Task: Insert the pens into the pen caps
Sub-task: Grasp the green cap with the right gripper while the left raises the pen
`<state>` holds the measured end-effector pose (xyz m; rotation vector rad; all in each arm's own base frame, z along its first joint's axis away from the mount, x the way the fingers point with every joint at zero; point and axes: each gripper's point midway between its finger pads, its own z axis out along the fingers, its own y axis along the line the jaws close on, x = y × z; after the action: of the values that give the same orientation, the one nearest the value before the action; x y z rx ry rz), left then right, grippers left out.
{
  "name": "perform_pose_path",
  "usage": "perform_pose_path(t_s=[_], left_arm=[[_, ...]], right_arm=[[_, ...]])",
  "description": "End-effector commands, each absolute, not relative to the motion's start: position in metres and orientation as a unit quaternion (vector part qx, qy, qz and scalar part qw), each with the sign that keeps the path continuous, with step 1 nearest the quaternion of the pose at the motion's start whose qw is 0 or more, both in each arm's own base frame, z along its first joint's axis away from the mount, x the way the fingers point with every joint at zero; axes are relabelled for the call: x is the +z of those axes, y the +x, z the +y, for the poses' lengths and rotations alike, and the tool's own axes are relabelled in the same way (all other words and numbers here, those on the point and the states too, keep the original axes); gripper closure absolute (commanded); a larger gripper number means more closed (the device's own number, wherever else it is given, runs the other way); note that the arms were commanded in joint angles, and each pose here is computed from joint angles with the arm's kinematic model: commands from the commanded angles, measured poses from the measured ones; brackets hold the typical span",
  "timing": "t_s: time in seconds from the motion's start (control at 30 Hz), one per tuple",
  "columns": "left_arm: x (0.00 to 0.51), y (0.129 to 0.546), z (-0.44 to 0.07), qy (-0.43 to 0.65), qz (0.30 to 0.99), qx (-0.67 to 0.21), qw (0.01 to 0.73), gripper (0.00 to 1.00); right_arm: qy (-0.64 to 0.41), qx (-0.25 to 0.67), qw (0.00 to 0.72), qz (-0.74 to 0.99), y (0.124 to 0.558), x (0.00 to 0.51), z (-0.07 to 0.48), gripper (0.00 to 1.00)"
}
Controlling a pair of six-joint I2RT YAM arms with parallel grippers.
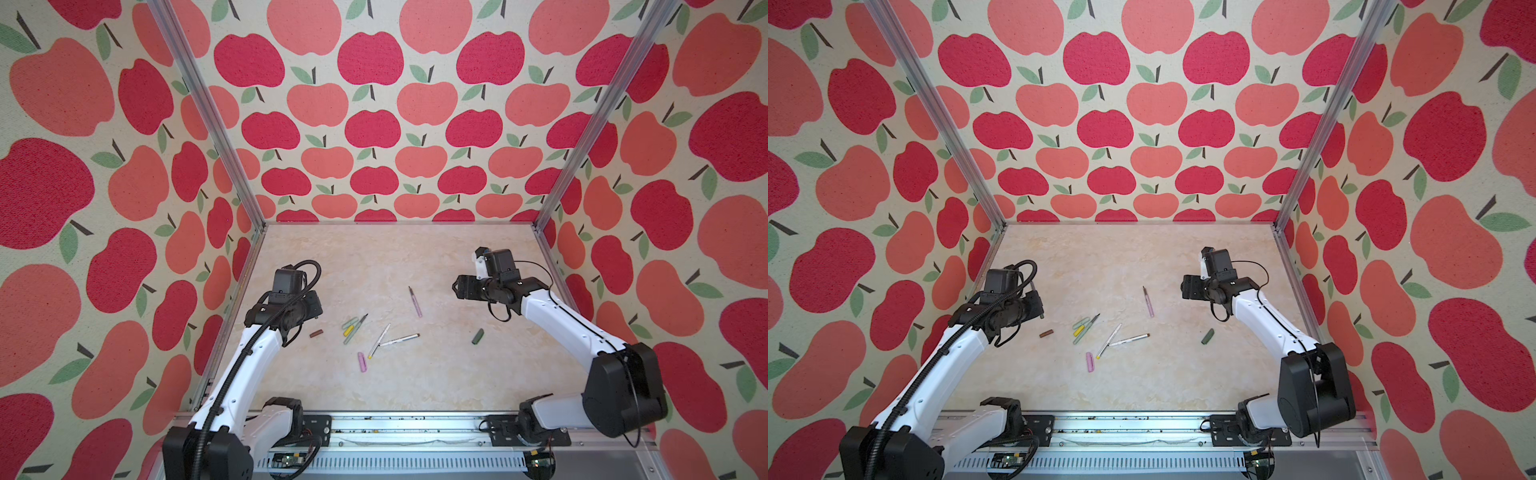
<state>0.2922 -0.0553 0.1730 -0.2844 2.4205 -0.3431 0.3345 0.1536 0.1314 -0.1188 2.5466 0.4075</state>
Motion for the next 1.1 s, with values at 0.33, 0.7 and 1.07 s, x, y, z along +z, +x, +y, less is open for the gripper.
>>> perform_pose_path(t_s=[0.33, 0.7, 1.07], left_arm=[[0.220, 0.305, -0.223, 0.154, 0.845, -0.353, 0.372, 1.00], [0.215, 0.284, -0.300, 0.249, 0.804, -0.421, 0.338, 1.00], [0.208, 0.273, -0.309, 0.260, 0.801, -0.423, 0.334, 1.00]], right_arm=[[0.069, 0.010, 0.089, 0.994, 0.236, 0.078, 0.084, 0.26], [0.112, 0.002, 0.048, 0.993, 0.224, 0.049, 0.093, 0.43], [0.102, -0.003, 0.038, 0.994, 0.243, 0.029, 0.105, 0.60]])
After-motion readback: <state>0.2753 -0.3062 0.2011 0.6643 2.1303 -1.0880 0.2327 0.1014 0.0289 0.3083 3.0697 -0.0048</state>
